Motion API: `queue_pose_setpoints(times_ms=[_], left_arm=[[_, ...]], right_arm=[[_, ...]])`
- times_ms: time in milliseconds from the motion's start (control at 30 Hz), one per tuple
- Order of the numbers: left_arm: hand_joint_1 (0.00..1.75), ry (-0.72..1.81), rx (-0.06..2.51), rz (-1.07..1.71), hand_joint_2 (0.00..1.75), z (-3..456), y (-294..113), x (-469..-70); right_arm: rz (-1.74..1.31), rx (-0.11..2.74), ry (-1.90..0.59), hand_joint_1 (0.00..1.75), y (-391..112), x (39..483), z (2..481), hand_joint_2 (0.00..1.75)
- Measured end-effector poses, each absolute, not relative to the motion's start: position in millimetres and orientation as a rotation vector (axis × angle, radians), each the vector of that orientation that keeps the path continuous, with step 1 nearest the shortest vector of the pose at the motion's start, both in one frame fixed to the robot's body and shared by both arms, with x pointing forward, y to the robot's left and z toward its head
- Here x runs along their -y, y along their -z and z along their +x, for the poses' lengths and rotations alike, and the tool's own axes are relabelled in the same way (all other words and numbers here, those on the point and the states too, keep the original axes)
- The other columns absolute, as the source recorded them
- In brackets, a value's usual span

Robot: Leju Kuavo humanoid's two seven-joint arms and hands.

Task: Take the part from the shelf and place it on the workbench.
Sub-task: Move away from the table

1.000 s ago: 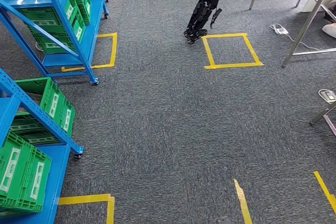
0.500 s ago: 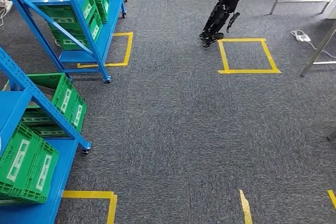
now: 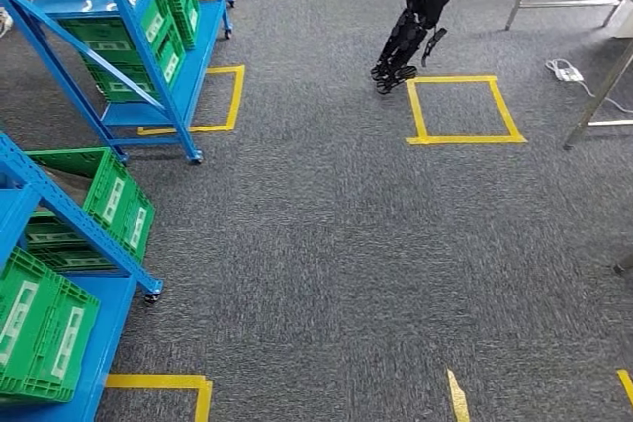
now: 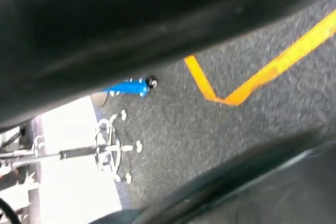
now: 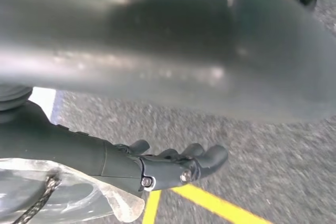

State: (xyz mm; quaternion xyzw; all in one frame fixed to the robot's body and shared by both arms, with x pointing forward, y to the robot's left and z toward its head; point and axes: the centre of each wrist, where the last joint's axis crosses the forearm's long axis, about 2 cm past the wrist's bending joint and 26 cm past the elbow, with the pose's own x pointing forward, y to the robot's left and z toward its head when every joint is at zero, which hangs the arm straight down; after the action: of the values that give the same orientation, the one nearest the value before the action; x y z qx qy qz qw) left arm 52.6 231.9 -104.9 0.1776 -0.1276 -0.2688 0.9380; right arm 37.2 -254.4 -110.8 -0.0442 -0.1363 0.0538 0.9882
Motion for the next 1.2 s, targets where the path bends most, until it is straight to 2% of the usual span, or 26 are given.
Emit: queue_pose_setpoints(times_ms=[1200], left_arm=[[0.0, 0.561, 0.288, 0.369, 0.0, 53.7, 104.2, -228.4]], right_arm=[[-0.075, 0.294, -0.106, 0.0, 111.0, 256.7, 36.9, 0.0]])
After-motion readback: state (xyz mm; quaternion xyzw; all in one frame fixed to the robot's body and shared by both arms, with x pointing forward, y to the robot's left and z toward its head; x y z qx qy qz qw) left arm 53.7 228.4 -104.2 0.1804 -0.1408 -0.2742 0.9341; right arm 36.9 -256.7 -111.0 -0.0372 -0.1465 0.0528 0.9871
